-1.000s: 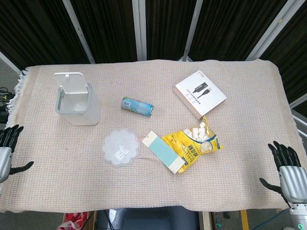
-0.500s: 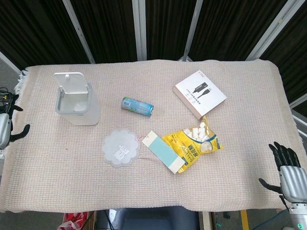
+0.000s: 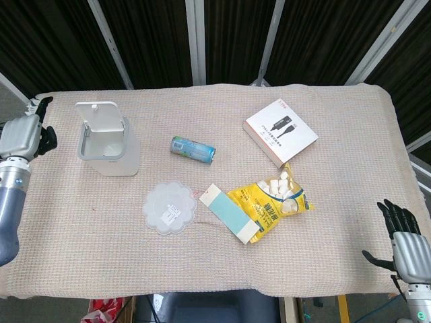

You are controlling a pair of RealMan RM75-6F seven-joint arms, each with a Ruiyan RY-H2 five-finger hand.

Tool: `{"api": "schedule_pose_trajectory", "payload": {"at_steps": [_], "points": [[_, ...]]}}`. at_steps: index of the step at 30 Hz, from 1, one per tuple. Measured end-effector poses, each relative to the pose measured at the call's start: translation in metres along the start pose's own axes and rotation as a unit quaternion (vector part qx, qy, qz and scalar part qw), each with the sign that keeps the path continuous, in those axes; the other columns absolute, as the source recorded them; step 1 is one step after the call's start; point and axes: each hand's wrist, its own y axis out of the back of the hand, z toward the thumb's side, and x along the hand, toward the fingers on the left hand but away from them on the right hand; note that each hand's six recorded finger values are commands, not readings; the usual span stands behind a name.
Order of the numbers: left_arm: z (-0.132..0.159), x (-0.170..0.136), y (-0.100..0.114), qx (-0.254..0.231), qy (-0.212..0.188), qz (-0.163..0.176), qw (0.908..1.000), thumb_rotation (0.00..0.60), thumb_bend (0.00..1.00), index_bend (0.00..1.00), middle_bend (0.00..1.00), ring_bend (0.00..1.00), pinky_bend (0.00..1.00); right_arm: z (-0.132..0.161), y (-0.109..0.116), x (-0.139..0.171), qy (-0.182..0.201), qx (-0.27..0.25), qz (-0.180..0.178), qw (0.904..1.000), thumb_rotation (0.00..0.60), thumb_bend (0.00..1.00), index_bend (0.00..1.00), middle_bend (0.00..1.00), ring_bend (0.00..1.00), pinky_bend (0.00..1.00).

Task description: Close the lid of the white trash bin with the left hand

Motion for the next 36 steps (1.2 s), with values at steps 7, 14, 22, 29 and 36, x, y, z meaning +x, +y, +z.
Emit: {"api": "schedule_pose_trajectory", "payload": {"at_steps": [7, 14, 22, 29, 36], "points": [[0.035, 0.024, 0.004, 0.005, 0.005, -0.030, 0.9995, 0.600, 0.77, 0.00, 1.00, 0.99, 1.00, -0.001, 0.000, -0.001, -0.003, -0.008, 0.003, 1.0000, 0.600, 0.15, 0.00, 0.00, 0.00, 0.00], [0.058, 0.036, -0.004, 0.010, 0.016, -0.050, 0.9986, 0.600, 0.77, 0.08, 1.00, 1.00, 1.00, -0.003, 0.001, -0.004, -0.009, -0.017, 0.005, 0.9998, 0.600, 0.15, 0.00, 0.00, 0.00, 0.00], [0.079, 0.041, -0.014, 0.024, 0.017, -0.064, 0.9975, 0.600, 0.78, 0.20, 1.00, 1.00, 1.00, -0.003, 0.002, -0.003, -0.010, -0.018, 0.006, 0.9998, 0.600, 0.15, 0.00, 0.00, 0.00, 0.00], [0.083, 0.037, -0.014, 0.023, 0.016, -0.067, 0.9974, 0.600, 0.79, 0.30, 1.00, 1.00, 1.00, -0.005, 0.003, -0.001, -0.012, -0.017, 0.004, 0.9998, 0.600, 0.15, 0.00, 0.00, 0.00, 0.00], [0.082, 0.029, -0.010, 0.022, 0.011, -0.070, 0.9973, 0.600, 0.79, 0.34, 1.00, 1.00, 1.00, -0.007, 0.006, 0.001, -0.015, -0.019, 0.001, 0.9997, 0.600, 0.15, 0.00, 0.00, 0.00, 0.00]]}}
